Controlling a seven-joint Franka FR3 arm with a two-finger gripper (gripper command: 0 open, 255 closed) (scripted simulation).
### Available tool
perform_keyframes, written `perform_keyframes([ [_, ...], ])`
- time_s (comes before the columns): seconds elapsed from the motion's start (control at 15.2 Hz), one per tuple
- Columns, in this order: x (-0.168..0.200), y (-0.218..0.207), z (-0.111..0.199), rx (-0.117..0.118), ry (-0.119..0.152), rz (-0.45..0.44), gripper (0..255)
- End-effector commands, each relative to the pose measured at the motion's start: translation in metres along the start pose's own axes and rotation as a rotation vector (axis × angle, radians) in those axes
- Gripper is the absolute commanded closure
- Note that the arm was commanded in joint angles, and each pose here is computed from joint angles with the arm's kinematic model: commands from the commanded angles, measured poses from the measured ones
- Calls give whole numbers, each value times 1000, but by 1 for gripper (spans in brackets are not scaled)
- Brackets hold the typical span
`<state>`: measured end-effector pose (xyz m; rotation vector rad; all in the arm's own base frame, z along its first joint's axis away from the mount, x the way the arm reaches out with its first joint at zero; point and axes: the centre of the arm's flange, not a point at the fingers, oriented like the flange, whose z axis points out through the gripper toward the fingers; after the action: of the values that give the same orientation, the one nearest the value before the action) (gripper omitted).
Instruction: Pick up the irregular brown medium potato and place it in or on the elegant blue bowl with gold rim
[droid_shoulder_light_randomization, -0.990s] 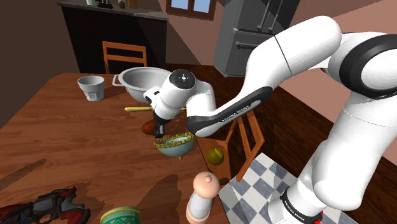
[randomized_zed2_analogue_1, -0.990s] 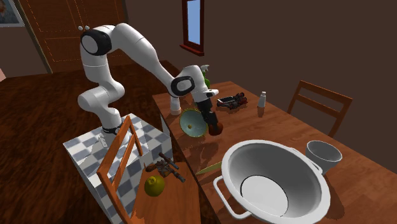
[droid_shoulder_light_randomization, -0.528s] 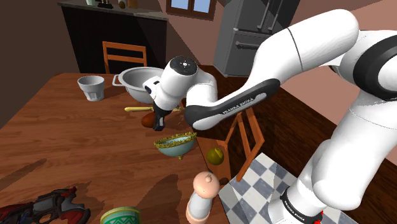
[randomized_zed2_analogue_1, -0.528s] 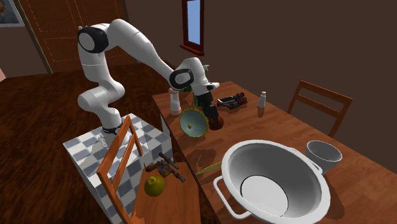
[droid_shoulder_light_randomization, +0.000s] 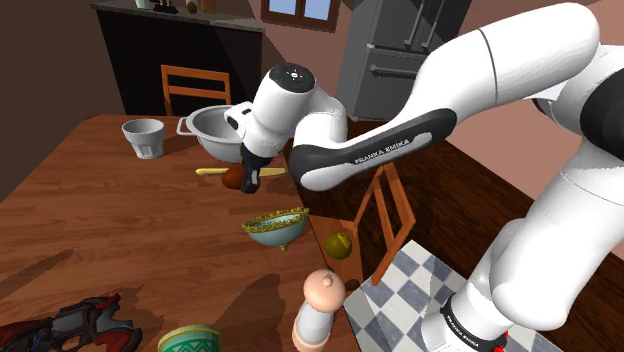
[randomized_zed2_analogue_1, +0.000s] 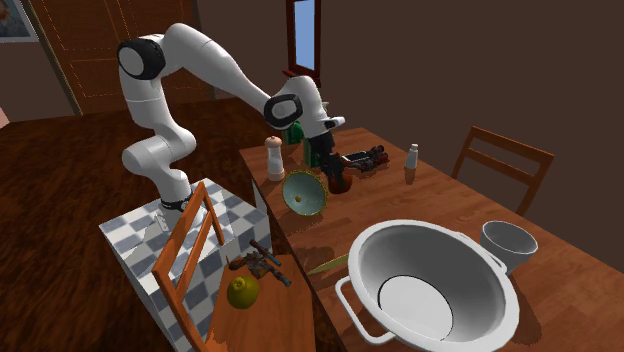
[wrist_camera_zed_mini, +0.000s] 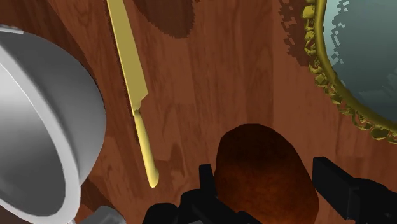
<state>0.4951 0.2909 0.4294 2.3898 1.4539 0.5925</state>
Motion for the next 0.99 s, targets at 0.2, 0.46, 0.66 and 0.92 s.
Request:
perform_keyframes([
  [0.2,6,13,-23,0,0,0,255],
  [0.46,10,22,-41,0,0,0,255],
  [0.66,-3,5,-57,0,0,0,255],
  [0.92,-31,-32,-82,0,0,0,255],
])
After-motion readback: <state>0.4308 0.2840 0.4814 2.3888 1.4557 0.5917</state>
